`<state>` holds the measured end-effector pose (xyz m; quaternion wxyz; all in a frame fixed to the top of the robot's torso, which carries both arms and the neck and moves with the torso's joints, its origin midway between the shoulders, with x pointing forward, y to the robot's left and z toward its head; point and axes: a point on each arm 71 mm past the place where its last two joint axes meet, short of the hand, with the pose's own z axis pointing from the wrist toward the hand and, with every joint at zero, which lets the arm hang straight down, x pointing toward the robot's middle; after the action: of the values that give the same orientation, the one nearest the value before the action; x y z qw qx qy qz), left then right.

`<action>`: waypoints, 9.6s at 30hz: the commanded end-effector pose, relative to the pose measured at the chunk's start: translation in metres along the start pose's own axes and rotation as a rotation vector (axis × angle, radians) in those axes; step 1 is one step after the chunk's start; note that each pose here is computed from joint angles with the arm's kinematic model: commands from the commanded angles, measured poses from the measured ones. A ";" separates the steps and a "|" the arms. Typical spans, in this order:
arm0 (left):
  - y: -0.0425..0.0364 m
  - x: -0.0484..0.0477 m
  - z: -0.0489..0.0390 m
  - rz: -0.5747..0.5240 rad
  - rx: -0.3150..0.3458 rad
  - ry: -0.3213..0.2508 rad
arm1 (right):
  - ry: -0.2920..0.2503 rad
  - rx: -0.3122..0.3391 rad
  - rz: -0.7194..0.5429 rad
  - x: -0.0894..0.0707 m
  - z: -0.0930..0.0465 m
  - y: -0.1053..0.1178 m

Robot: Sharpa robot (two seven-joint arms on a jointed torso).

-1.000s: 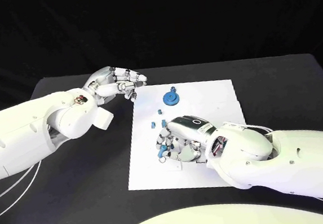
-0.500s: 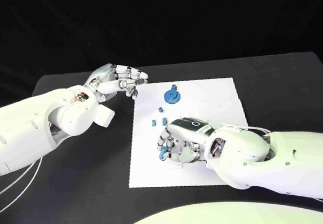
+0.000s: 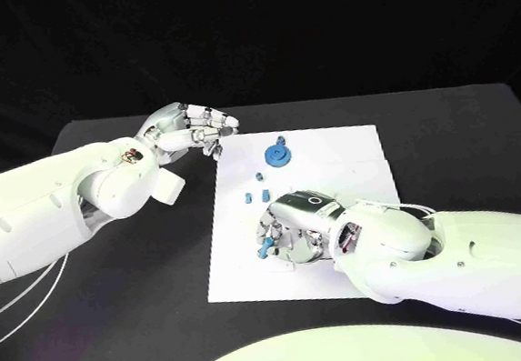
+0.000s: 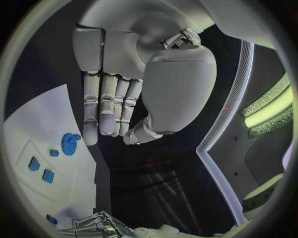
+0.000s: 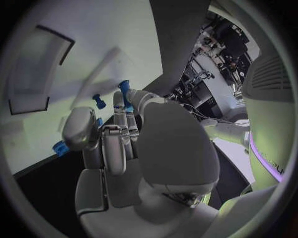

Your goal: Assemble the parts on the task board

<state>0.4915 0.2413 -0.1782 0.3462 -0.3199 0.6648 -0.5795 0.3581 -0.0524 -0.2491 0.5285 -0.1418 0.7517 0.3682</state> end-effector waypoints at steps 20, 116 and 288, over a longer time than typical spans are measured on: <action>-0.0010 0.0024 0.0004 -0.010 0.005 0.018 | 0.030 0.008 -0.054 0.010 0.004 0.006; 0.0011 0.0089 -0.0070 -0.029 0.013 0.030 | 0.074 0.626 0.213 -0.009 -0.119 -0.123; 0.0031 0.0040 -0.0094 -0.033 -0.002 0.015 | 0.049 0.534 0.280 -0.029 -0.095 -0.089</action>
<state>0.4815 0.2451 -0.1819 0.3345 -0.3276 0.6657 -0.5811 0.3560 -0.1860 -0.2481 0.4544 0.0962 0.8604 0.2096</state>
